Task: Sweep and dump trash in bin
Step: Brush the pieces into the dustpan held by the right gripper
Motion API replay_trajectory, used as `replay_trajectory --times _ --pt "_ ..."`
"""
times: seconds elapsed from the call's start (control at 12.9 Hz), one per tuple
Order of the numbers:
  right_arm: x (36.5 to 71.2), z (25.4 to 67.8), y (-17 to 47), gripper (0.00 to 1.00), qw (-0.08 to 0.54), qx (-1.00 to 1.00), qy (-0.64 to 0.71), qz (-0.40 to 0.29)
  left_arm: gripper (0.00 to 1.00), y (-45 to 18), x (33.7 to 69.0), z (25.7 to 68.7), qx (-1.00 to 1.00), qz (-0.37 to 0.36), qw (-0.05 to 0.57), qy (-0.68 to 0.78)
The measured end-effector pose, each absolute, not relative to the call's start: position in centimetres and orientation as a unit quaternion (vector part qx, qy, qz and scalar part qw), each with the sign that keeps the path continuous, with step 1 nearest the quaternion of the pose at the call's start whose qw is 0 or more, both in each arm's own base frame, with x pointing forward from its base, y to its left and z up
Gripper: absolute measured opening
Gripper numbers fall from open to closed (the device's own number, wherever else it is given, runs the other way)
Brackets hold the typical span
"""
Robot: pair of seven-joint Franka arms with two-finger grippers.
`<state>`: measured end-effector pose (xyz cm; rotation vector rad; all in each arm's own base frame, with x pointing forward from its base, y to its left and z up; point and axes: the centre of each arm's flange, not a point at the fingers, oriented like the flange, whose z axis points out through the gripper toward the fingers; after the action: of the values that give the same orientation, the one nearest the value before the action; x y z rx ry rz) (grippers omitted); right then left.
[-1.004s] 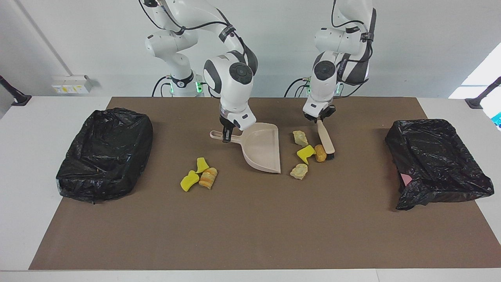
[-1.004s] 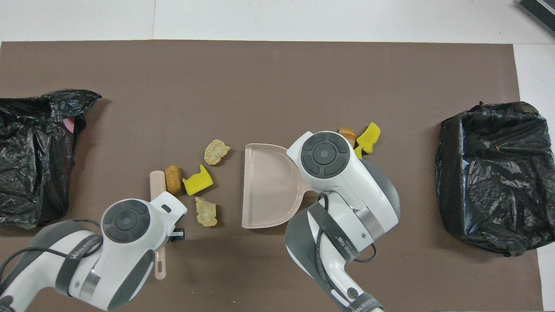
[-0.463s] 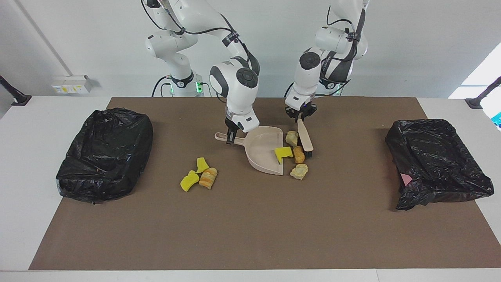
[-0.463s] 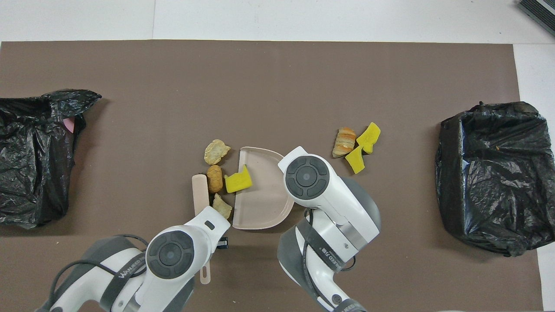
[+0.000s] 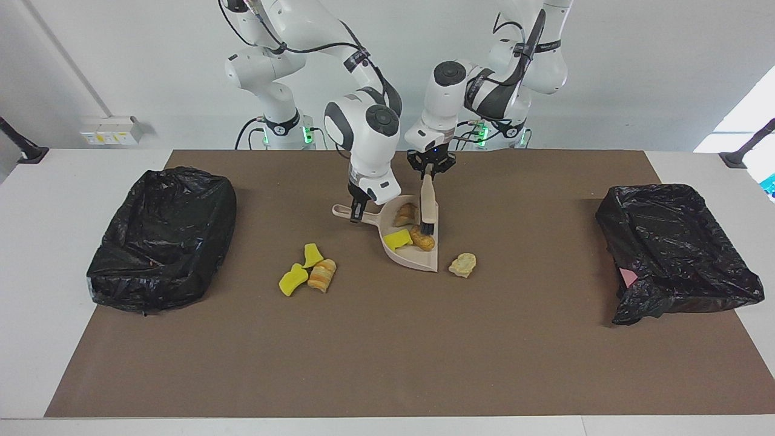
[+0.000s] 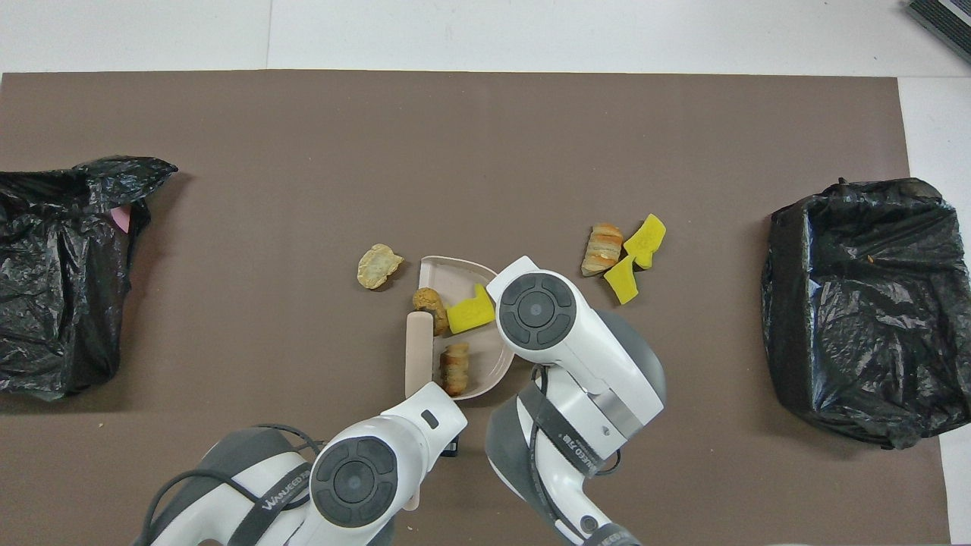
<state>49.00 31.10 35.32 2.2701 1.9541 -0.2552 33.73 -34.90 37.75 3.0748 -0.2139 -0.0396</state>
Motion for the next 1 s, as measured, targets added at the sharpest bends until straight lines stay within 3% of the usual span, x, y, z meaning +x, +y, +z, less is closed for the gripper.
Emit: replay_trajectory --times 0.31,0.54,0.77,1.0 --pt "49.0 35.3 31.1 0.31 0.068 0.754 0.648 -0.085 0.26 -29.7 41.3 40.7 0.999 -0.026 0.024 -0.032" --pt "49.0 35.3 31.1 0.31 0.069 0.761 0.640 -0.084 0.26 -22.4 46.4 39.3 0.998 -0.031 0.017 -0.056" --pt "48.0 35.5 31.7 0.31 0.075 0.789 0.601 -0.097 0.26 -17.4 49.2 36.1 0.991 -0.052 -0.001 -0.127" --pt "47.5 35.6 32.1 0.31 0.078 0.797 0.591 -0.101 0.26 -17.6 49.2 34.3 0.977 -0.070 -0.001 -0.201"
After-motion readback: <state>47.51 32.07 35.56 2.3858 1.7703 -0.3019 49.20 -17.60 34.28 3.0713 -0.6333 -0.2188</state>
